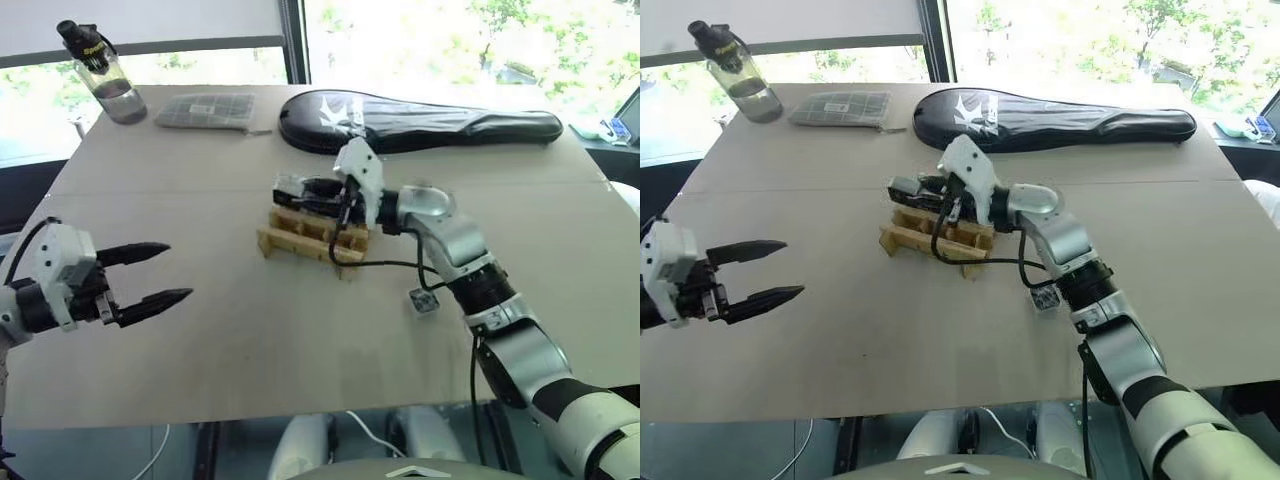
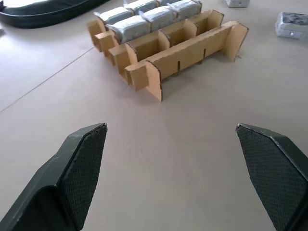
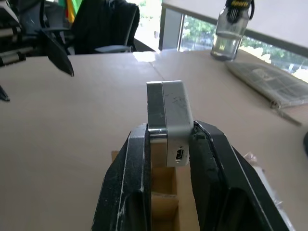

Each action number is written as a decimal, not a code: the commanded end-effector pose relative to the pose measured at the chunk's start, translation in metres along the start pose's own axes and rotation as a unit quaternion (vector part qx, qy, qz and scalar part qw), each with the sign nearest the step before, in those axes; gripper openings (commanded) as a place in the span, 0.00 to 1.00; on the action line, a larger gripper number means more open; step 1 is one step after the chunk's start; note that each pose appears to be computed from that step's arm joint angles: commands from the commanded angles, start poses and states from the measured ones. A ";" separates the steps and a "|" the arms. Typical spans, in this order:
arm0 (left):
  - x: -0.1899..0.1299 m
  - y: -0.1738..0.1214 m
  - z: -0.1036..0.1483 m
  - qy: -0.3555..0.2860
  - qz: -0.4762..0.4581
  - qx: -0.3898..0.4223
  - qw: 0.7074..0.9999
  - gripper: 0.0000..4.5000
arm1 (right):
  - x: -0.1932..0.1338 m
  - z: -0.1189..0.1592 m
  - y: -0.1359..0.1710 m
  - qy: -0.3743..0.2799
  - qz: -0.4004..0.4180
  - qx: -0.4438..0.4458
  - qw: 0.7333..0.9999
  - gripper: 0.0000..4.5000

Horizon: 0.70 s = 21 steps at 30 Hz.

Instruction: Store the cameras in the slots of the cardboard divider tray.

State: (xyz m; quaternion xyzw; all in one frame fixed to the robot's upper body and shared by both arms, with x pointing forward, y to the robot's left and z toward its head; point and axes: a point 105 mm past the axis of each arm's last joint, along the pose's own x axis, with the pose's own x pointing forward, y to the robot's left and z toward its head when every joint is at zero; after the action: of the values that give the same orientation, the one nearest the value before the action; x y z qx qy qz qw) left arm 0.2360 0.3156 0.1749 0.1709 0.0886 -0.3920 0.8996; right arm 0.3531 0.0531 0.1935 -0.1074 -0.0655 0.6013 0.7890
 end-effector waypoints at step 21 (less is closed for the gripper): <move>-0.007 -0.007 0.001 -0.010 -0.022 -0.003 1.000 1.00 | 0.033 -0.036 -0.003 0.064 -0.007 -0.036 0.997 0.12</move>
State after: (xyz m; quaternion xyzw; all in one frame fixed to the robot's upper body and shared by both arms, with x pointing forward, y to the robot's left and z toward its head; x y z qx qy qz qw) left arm 0.2266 0.3128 0.1670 0.1459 0.0931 -0.4147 0.8933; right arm 0.3716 0.0813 0.1485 -0.1666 -0.0201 0.5871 0.7919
